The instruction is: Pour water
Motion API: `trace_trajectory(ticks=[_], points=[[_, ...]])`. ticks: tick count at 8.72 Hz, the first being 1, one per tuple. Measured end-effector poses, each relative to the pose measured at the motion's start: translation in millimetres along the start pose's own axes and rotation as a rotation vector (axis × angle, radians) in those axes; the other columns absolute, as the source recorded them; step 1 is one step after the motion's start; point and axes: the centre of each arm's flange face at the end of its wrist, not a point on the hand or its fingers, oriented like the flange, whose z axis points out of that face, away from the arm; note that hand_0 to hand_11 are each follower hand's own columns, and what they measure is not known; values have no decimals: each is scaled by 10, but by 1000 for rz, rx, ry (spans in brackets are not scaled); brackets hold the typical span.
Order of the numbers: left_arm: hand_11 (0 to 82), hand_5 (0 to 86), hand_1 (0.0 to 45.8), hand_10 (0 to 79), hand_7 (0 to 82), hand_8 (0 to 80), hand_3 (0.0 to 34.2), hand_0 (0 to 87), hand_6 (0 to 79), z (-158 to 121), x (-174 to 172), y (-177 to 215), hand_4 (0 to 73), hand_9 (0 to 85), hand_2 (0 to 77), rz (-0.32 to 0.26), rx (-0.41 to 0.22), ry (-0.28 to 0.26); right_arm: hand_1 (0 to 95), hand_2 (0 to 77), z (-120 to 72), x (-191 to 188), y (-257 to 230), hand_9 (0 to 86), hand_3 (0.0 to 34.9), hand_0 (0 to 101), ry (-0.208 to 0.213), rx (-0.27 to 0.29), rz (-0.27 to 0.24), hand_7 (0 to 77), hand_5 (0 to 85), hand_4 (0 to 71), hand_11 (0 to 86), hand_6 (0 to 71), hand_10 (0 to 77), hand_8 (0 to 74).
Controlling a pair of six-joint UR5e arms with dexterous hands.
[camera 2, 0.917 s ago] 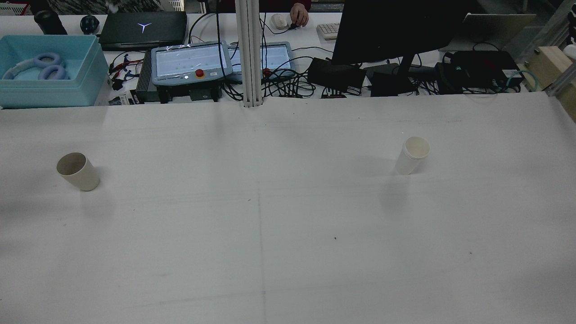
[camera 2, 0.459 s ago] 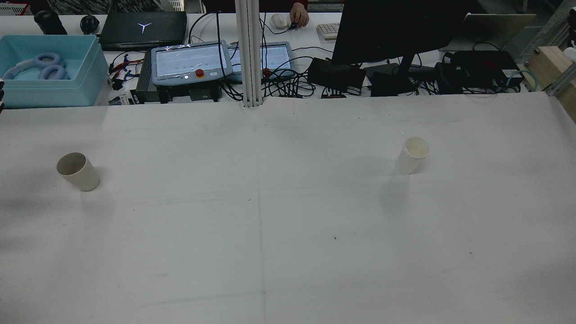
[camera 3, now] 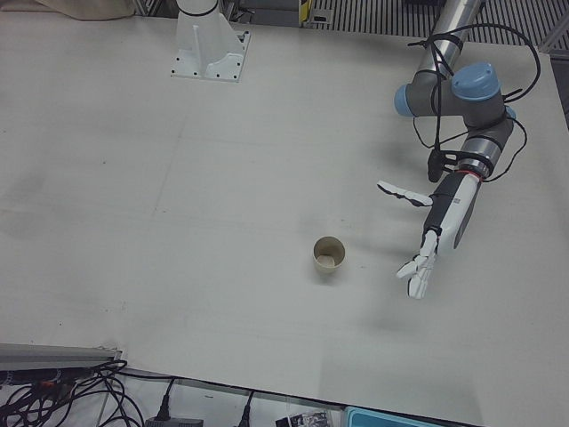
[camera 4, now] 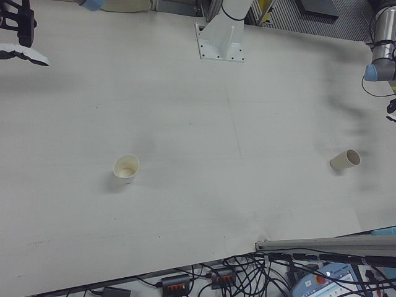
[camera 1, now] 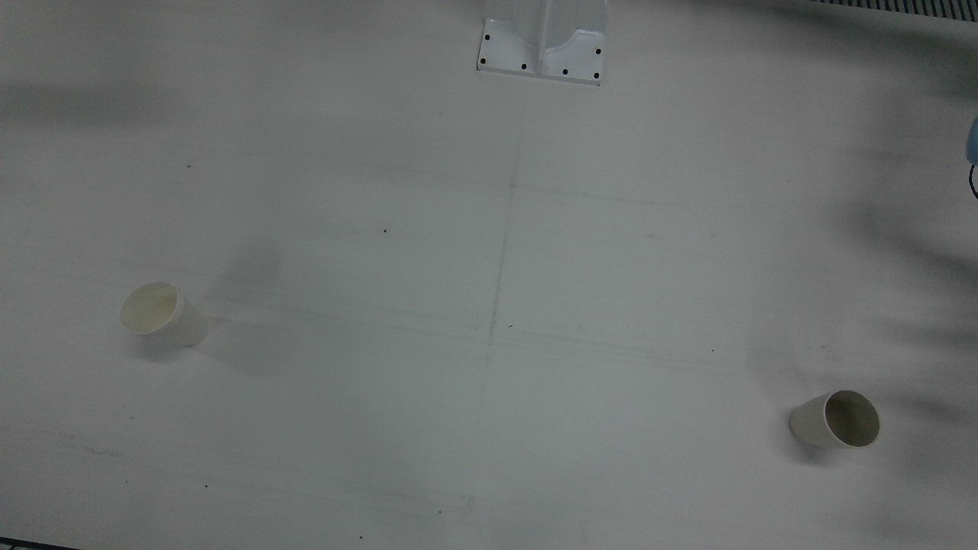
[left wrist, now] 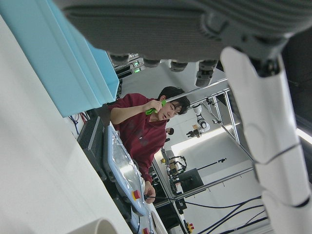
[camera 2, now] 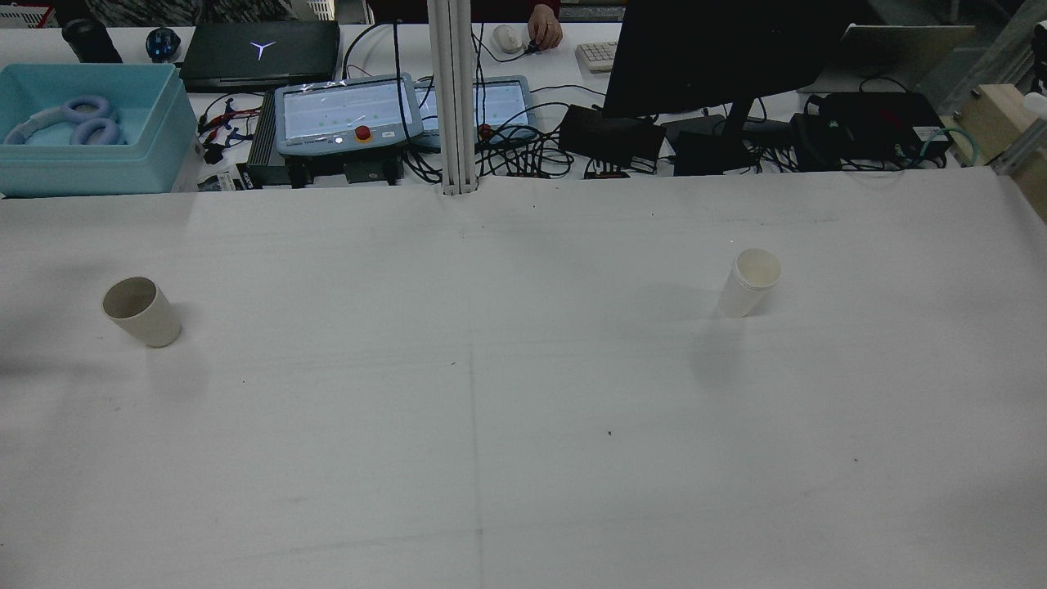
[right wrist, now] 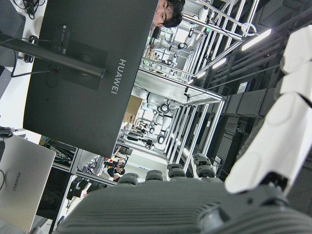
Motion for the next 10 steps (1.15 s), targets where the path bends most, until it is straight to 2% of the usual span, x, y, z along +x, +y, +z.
trace_trajectory(ticks=[1,2,3,4,6,7,10], points=[[5,169,158,0,16,0,75,500,0,-26,-138,-157,11,5,5,-7,11,13,120,158,0,5,-7,11,7,431,3,1,-3,55,98,38,5,27,5,5],[5,164,158,0,16,0,96,500,0,-30,-344,-223,11,5,5,-17,7,6,120,158,5,21,-29,11,2,431,7,5,-6,55,98,38,5,27,0,5],[5,229,169,0,38,0,104,501,5,-31,-543,-245,11,5,5,-31,0,5,120,158,11,40,-55,11,2,431,11,10,-10,55,98,38,5,27,0,5],[5,229,169,0,38,0,77,509,0,19,-684,-216,11,5,5,-42,-10,8,120,169,12,48,-74,11,2,431,13,14,-12,55,104,44,5,27,5,5],[5,218,185,0,38,0,77,515,0,230,-980,-161,11,5,5,-55,-22,-12,120,169,5,39,-98,11,2,431,12,19,-14,55,104,44,5,27,5,5],[5,229,185,0,49,0,58,514,5,335,-1111,-172,11,5,5,-57,-19,-26,120,169,-2,31,-110,11,2,430,11,21,-15,55,104,49,5,27,5,5],[5,240,185,0,49,0,53,529,5,541,-1283,-134,11,5,5,-60,-22,-43,120,164,-15,32,-130,11,2,430,13,26,-18,55,104,49,5,27,0,5]])
